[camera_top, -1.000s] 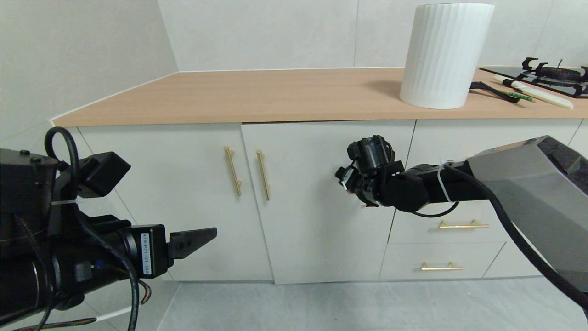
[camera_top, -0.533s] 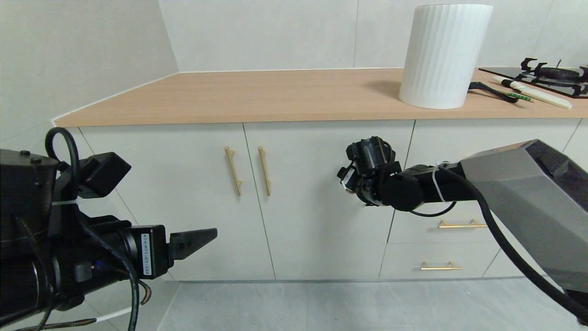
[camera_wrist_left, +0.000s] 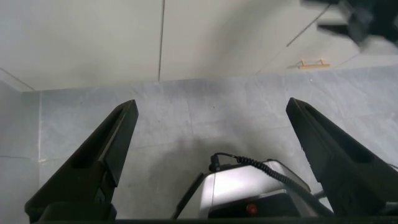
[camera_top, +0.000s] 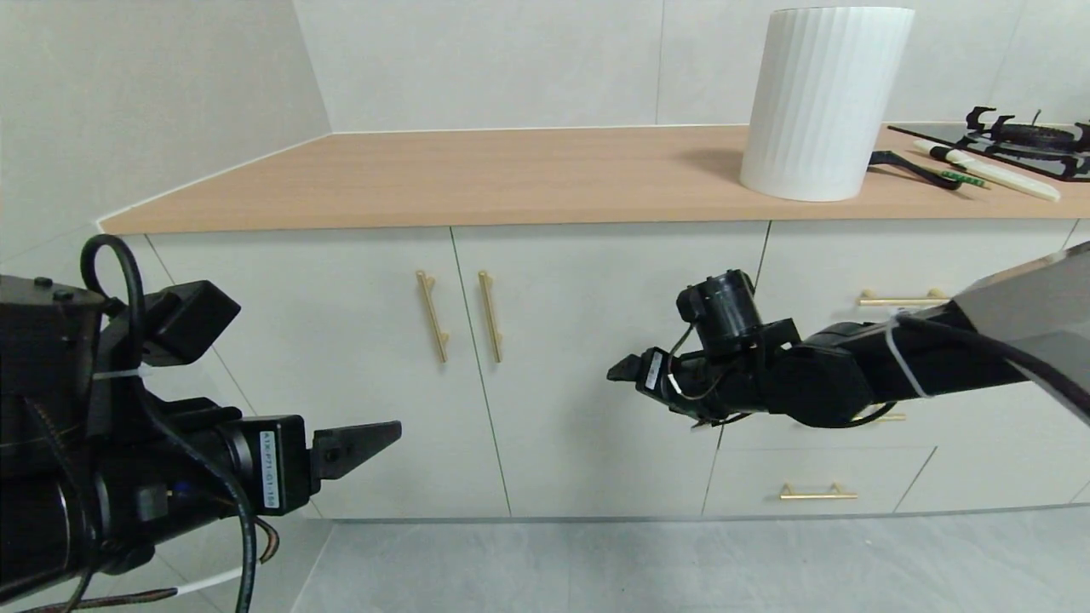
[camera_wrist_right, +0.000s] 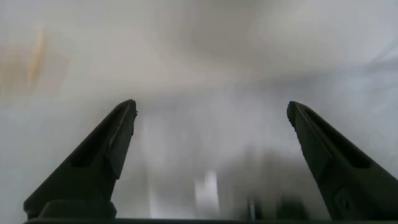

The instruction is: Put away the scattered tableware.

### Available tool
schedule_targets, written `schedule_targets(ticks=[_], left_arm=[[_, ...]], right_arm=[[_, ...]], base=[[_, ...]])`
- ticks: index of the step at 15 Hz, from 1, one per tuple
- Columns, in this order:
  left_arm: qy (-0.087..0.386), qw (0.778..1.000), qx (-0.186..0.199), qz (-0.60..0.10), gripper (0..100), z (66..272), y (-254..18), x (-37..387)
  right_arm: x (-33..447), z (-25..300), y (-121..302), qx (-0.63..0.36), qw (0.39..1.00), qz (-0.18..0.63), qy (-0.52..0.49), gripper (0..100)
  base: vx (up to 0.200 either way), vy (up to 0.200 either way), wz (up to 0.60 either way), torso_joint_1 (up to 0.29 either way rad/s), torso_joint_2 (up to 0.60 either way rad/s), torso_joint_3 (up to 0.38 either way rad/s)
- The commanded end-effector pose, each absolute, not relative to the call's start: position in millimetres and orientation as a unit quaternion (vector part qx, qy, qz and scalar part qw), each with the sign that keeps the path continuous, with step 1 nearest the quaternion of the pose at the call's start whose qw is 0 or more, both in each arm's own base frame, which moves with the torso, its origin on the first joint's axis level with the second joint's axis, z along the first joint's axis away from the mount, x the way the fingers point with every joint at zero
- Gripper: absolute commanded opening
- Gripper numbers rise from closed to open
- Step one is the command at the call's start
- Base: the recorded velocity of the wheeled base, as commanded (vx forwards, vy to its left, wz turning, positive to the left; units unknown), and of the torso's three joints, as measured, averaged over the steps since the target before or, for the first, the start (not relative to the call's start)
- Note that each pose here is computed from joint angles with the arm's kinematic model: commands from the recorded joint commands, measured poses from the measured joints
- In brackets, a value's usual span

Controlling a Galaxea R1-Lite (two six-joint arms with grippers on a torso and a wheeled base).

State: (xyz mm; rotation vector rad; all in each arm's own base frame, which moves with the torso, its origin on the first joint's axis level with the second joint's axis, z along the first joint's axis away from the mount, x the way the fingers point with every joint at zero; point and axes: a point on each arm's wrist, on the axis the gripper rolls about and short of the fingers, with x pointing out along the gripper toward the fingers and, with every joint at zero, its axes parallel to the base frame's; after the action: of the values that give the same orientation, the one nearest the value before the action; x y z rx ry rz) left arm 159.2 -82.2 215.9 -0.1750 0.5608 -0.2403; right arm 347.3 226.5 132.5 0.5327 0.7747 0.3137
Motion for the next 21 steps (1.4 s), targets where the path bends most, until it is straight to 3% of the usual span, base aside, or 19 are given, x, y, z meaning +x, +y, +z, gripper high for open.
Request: schedule_targets(ticks=[1, 3, 6, 8, 10, 14, 16, 18, 21], left_arm=[[0.275, 0.95, -0.086, -0.118, 100, 216.0, -82.0, 158.9], [0.268, 0.952, -0.088, -0.119, 100, 219.3, -81.1, 157.2], [0.21, 0.966, -0.085, -0.125, 100, 240.1, -67.3, 137.5], [0.161, 0.974, -0.095, -0.13, 100, 254.6, -54.3, 115.0], [0.138, 0.977, -0.103, -0.123, 100, 250.6, -38.3, 88.1], [0.066, 0.983, -0.125, -0.117, 100, 228.8, -9.0, 30.0], [0.033, 0.985, -0.126, -0.118, 100, 225.2, -1.9, 13.3], [-0.003, 0.987, -0.12, -0.109, 100, 221.0, 4.7, -2.9], [-0.051, 0.993, -0.079, -0.072, 100, 200.2, 11.3, -26.6]], right_arm=[[320.5, 158.1, 213.2, 0.245, 0.882, 0.202, 0.349, 100], [317.6, 163.8, 210.2, 0.25, 0.892, 0.212, 0.313, 100], [291.7, 204.7, 188.9, 0.215, 0.924, 0.204, 0.242, 100], [253.2, 245.6, 161.2, 0.212, 0.945, 0.181, 0.17, 100], [203.2, 264.7, 127.0, 0.221, 0.952, 0.169, 0.128, 100], [88.9, 264.9, 47.5, 0.173, 0.974, 0.146, 0.007, 100], [62.1, 259.5, 24.1, 0.145, 0.983, 0.103, -0.034, 100], [33.5, 250.1, 6.7, 0.127, 0.988, 0.062, -0.057, 100], [-17.6, 230.5, -9.9, 0.088, 0.992, 0.004, -0.089, 100]], base=[[0.0, 0.0, 0.0, 0.0, 0.0, 0.0], [0.0, 0.0, 0.0, 0.0, 0.0, 0.0], [0.0, 0.0, 0.0, 0.0, 0.0, 0.0], [0.0, 0.0, 0.0, 0.0, 0.0, 0.0], [0.0, 0.0, 0.0, 0.0, 0.0, 0.0], [0.0, 0.0, 0.0, 0.0, 0.0, 0.0], [0.0, 0.0, 0.0, 0.0, 0.0, 0.0], [0.0, 0.0, 0.0, 0.0, 0.0, 0.0], [0.0, 0.0, 0.0, 0.0, 0.0, 0.0]])
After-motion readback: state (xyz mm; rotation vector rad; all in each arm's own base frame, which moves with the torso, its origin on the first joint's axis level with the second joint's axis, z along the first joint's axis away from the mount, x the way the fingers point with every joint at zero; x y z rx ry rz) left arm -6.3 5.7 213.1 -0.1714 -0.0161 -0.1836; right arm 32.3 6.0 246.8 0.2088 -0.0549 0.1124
